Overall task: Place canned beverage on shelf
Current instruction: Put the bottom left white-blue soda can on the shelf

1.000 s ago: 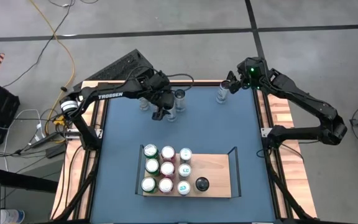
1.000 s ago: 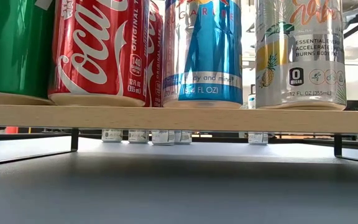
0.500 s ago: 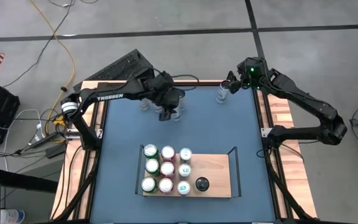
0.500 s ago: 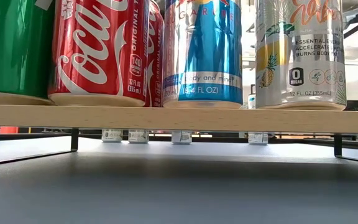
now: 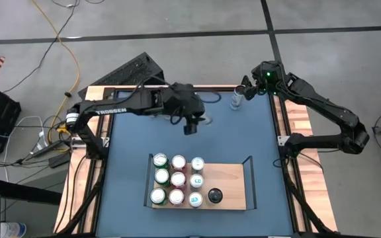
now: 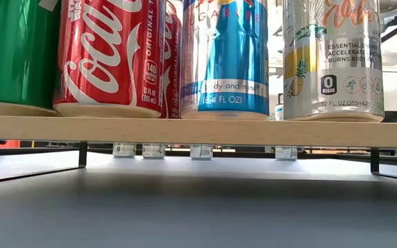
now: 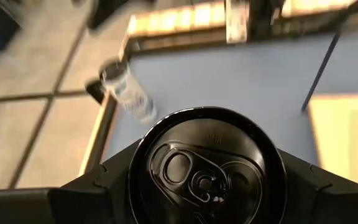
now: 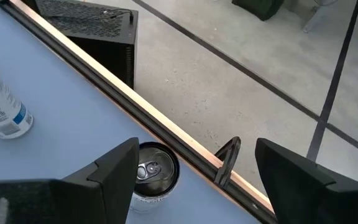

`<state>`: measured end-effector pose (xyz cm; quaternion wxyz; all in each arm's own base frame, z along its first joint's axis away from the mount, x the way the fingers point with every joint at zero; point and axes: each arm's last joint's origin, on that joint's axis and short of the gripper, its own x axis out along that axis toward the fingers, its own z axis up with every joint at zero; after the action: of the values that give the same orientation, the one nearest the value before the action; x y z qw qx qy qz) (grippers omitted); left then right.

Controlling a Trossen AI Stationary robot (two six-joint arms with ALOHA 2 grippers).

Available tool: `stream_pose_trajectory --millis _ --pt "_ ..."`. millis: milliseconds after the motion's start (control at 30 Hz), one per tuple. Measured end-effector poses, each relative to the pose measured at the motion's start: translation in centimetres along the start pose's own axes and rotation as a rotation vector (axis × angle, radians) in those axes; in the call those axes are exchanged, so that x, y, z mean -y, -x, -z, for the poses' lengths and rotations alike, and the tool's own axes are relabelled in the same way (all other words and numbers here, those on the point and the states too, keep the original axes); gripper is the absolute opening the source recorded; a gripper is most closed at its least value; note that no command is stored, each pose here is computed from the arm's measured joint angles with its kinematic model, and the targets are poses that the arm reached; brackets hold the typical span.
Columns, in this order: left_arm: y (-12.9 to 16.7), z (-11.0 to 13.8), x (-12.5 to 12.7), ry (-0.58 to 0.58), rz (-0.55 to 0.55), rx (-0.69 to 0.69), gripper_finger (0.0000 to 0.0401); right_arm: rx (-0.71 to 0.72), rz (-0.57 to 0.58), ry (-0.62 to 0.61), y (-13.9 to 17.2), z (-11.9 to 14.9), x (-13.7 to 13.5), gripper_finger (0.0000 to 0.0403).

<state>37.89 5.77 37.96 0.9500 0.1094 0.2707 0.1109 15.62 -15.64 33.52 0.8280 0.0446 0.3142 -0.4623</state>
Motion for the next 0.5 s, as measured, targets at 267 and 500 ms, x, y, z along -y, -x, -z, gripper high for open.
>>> stream_pose_trajectory --millis 267,500 --pt "2.7 -3.6 4.8 0.065 -0.043 0.152 0.0243 0.0 0.0 0.068 0.0 0.0 0.0 0.0306" --pt "4.1 -4.9 8.2 0.074 0.035 0.259 0.0243 -0.005 0.0 0.079 0.0 0.0 0.0 0.0306"
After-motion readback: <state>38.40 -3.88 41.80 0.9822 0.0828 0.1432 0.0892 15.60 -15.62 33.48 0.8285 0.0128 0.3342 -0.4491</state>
